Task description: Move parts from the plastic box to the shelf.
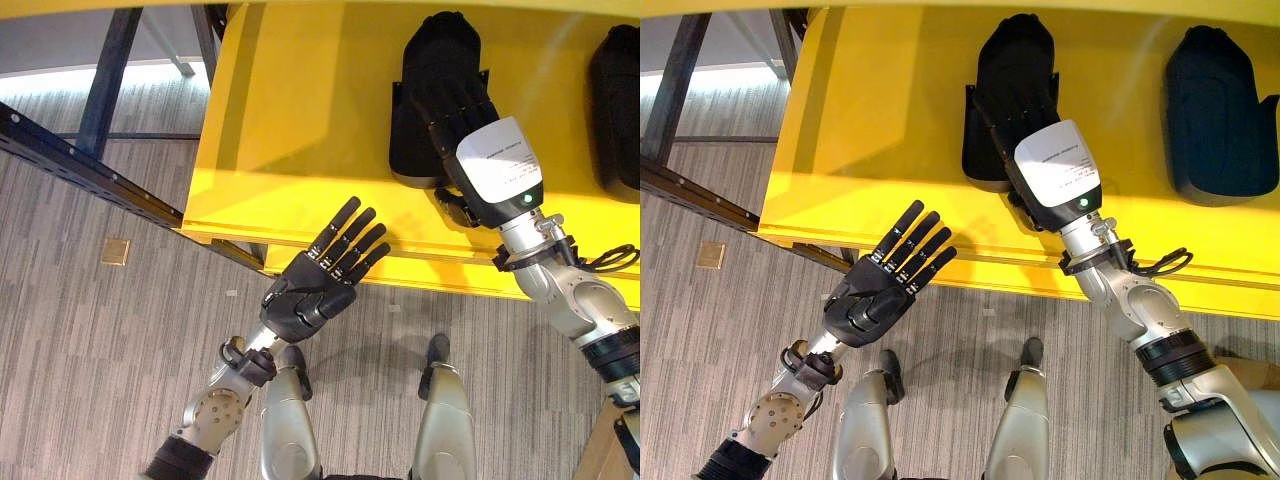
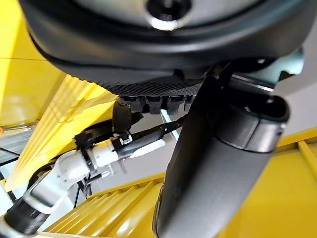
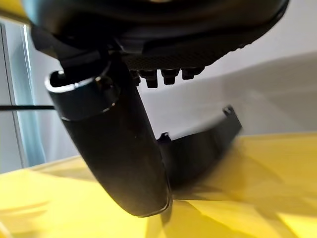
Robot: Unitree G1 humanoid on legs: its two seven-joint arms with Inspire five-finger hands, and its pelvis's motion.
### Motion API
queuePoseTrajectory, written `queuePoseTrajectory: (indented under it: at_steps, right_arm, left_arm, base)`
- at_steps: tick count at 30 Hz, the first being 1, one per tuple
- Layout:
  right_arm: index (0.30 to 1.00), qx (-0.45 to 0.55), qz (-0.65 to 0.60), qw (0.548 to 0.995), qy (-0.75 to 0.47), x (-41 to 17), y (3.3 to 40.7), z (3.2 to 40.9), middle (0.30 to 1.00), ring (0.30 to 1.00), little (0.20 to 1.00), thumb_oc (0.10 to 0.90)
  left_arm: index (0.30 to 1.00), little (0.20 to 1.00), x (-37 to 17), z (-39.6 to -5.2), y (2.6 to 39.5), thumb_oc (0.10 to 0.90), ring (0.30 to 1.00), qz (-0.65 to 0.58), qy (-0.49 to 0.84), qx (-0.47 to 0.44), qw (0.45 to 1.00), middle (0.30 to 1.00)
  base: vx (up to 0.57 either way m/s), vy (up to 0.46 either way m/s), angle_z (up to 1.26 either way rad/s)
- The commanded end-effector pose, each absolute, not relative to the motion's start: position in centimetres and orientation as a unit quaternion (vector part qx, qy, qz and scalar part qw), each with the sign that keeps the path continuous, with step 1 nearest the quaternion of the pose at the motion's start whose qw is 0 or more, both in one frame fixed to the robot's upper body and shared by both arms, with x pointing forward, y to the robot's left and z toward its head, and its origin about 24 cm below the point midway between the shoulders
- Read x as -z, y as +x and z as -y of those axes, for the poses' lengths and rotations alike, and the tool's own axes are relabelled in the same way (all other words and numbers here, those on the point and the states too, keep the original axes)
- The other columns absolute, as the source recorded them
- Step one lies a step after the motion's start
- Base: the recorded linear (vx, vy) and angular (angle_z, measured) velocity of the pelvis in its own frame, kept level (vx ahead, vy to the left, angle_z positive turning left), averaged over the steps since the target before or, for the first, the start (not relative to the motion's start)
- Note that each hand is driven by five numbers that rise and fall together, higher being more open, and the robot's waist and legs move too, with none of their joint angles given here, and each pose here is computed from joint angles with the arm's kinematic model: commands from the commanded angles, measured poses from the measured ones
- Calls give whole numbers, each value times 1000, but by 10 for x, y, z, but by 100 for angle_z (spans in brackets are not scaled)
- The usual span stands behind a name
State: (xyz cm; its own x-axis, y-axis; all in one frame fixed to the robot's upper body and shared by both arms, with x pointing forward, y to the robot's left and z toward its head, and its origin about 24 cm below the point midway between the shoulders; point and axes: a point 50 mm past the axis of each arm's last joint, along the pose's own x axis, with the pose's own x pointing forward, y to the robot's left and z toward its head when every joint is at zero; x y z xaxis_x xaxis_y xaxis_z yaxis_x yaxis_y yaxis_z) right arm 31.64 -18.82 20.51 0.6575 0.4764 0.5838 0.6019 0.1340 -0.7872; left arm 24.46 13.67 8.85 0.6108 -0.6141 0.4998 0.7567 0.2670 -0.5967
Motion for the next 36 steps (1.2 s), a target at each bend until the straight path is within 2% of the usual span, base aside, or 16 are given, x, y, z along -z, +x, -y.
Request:
queuePoseTrajectory:
  at_steps: [1, 7, 13, 25, 30, 31, 36]
  right_arm:
    - [1000, 89, 504, 629, -585, -250, 303, 169, 1000, 1000, 1000, 900]
    - [1000, 77, 475, 633, -607, -244, 304, 174, 1000, 1000, 1000, 900]
    - [1000, 55, 404, 670, -620, -229, 306, 184, 1000, 1000, 1000, 900]
    - [1000, 100, 398, 663, -626, -225, 305, 193, 1000, 1000, 1000, 900]
    - [1000, 181, 404, 672, -594, -225, 300, 206, 1000, 1000, 1000, 900]
    - [1000, 242, 408, 684, -553, -228, 296, 216, 1000, 1000, 1000, 900]
    - [1000, 305, 410, 717, -475, -227, 289, 227, 1000, 1000, 1000, 900]
  left_arm:
    - [1000, 1000, -117, -127, 235, 900, 1000, 145, -477, 472, 727, 1000]
    - [1000, 1000, -115, -131, 235, 900, 1000, 149, -471, 467, 734, 1000]
    - [1000, 1000, -110, -132, 231, 900, 1000, 125, -480, 460, 737, 1000]
    - [1000, 1000, -106, -133, 228, 900, 1000, 112, -474, 454, 746, 1000]
    - [1000, 1000, -105, -133, 226, 900, 1000, 111, -478, 452, 745, 1000]
    - [1000, 1000, -104, -133, 225, 900, 1000, 109, -480, 447, 747, 1000]
    - [1000, 1000, -102, -131, 224, 900, 1000, 117, -484, 439, 748, 1000]
  base:
    - [18, 7, -4]
    - [5, 0, -3]
    - [5, -4, 0]
    - [35, -11, 0]
    - [46, 12, 0]
    - [53, 26, 0]
    - [58, 21, -4]
